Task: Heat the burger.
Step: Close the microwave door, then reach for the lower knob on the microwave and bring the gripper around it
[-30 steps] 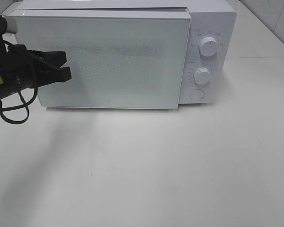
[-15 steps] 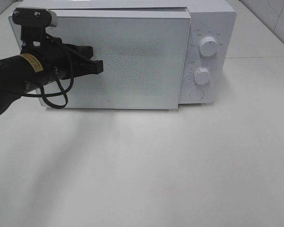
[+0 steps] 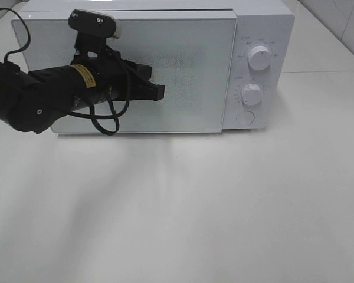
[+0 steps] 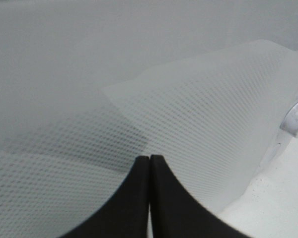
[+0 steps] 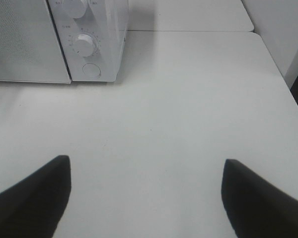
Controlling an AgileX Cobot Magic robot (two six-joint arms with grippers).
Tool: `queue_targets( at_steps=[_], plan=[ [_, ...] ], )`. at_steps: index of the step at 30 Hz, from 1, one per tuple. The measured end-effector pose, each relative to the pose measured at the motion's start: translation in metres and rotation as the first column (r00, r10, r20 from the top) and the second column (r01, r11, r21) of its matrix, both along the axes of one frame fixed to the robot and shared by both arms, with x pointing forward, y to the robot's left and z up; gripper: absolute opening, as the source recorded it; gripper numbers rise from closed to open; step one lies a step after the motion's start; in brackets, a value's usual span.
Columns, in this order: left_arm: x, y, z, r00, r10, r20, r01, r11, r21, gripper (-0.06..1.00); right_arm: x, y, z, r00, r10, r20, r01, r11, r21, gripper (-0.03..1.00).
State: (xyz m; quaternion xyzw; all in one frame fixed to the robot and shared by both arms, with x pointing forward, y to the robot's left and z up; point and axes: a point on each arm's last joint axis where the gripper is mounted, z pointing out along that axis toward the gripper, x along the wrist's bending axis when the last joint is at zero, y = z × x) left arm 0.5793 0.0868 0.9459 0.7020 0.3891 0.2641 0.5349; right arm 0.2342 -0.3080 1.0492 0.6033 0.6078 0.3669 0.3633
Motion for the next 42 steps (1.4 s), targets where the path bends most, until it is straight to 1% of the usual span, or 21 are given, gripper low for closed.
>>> queue_targets(
  at_steps=[1, 4, 6, 7, 9, 16, 22, 27, 29, 31, 32, 33, 34, 35, 36, 37, 38, 39, 40, 41, 42],
  plan=[
    [0.002, -0.008, 0.001, 1.000, -0.016, 0.002, 0.016, 1.000, 0.005, 0.00, 0.000, 0.000, 0.000, 1.000, 0.000, 0.000, 0.000, 1.000, 0.000, 0.75],
    [0.003, -0.012, 0.000, 1.000, -0.026, 0.002, 0.026, 1.000, 0.012, 0.00, 0.000, 0.000, 0.000, 1.000, 0.000, 0.000, 0.000, 1.000, 0.000, 0.75],
    [0.010, -0.024, 0.000, 0.999, -0.037, 0.002, 0.037, 0.999, 0.019, 0.00, 0.000, 0.000, 0.000, 1.000, 0.000, 0.000, 0.000, 1.000, 0.000, 0.75],
    [0.010, -0.024, 0.000, 0.999, -0.037, 0.002, 0.037, 0.999, 0.019, 0.00, 0.000, 0.000, 0.000, 1.000, 0.000, 0.000, 0.000, 1.000, 0.000, 0.75],
    [0.012, -0.036, 0.001, 0.998, -0.062, 0.010, 0.061, 0.998, 0.020, 0.00, 0.000, 0.000, 0.000, 1.000, 0.000, 0.000, 0.000, 1.000, 0.000, 0.75],
    [0.015, -0.053, 0.002, 0.996, -0.092, 0.012, 0.091, 0.995, 0.029, 0.00, 0.000, 0.000, 0.000, 1.000, 0.000, 0.000, 0.000, 1.000, 0.000, 0.75],
    [0.011, -0.063, 0.004, 0.996, -0.093, 0.002, 0.093, 0.996, 0.005, 0.00, 0.000, 0.000, 0.000, 1.000, 0.000, 0.000, 0.000, 1.000, 0.000, 0.75],
    [0.005, -0.074, 0.009, 0.996, -0.090, -0.009, 0.089, 0.995, -0.033, 0.00, 0.000, 0.000, 0.000, 1.000, 0.000, 0.000, 0.000, 1.000, 0.000, 0.75],
    [0.000, -0.081, 0.016, 0.995, -0.095, -0.008, 0.094, 0.994, -0.055, 0.00, 0.000, 0.000, 0.000, 1.000, 0.000, 0.000, 0.000, 1.000, 0.000, 0.75],
    [-0.003, -0.083, 0.019, 0.995, -0.103, -0.008, 0.102, 0.993, -0.055, 0.00, 0.000, 0.000, 0.000, 1.000, 0.000, 0.000, 0.000, 1.000, 0.000, 0.75],
    [-0.010, -0.089, 0.024, 0.992, -0.122, -0.022, 0.121, 0.992, -0.048, 0.04, 0.000, 0.000, 0.000, 1.000, 0.000, 0.000, 0.000, 1.000, 0.000, 0.75],
    [-0.010, -0.089, 0.024, 0.992, -0.122, -0.022, 0.121, 0.992, -0.048, 0.04, 0.000, 0.000, 0.000, 1.000, 0.000, 0.000, 0.000, 1.000, 0.000, 0.75],
    [-0.018, -0.094, 0.027, 0.989, -0.142, -0.045, 0.140, 0.990, -0.032, 0.07, 0.000, 0.000, 0.000, 1.000, 0.000, 0.000, 0.000, 1.000, 0.000, 0.75],
    [-0.022, -0.096, 0.029, 0.987, -0.151, -0.059, 0.150, 0.988, -0.022, 0.21, 0.000, 0.000, 0.000, 1.000, 0.000, 0.000, 0.000, 1.000, 0.000, 0.75],
    [-0.022, -0.096, 0.029, 0.987, -0.151, -0.059, 0.150, 0.988, -0.022, 0.21, 0.000, 0.000, 0.000, 1.000, 0.000, 0.000, 0.000, 1.000, 0.000, 0.75],
    [-0.030, -0.100, 0.033, 0.983, -0.167, -0.081, 0.168, 0.986, -0.006, 0.42, 0.000, 0.000, 0.000, 1.000, 0.000, 0.000, 0.000, 1.000, 0.000, 0.75],
    [-0.030, -0.100, 0.033, 0.983, -0.167, -0.081, 0.168, 0.986, -0.006, 0.42, 0.000, 0.000, 0.000, 1.000, 0.000, 0.000, 0.000, 1.000, 0.000, 0.75],
    [-0.036, -0.102, 0.038, 0.979, -0.180, -0.101, 0.181, 0.983, 0.008, 0.53, 0.000, 0.000, 0.000, 1.000, 0.000, 0.000, 0.000, 1.000, 0.000, 0.75],
    [-0.040, -0.103, 0.039, 0.976, -0.185, -0.117, 0.188, 0.982, 0.020, 0.79, 0.000, 0.000, 0.000, 1.000, 0.000, 0.000, 0.000, 1.000, 0.000, 0.75],
    [-0.040, -0.103, 0.039, 0.976, -0.185, -0.117, 0.188, 0.982, 0.020, 0.79, 0.000, 0.000, 0.000, 1.000, 0.000, 0.000, 0.000, 1.000, 0.000, 0.75],
    [-0.046, -0.103, 0.042, 0.969, -0.191, -0.158, 0.201, 0.978, 0.050, 0.92, 0.000, 0.000, 0.000, 1.000, 0.000, 0.000, 0.000, 1.000, 0.000, 0.75]
  ],
)
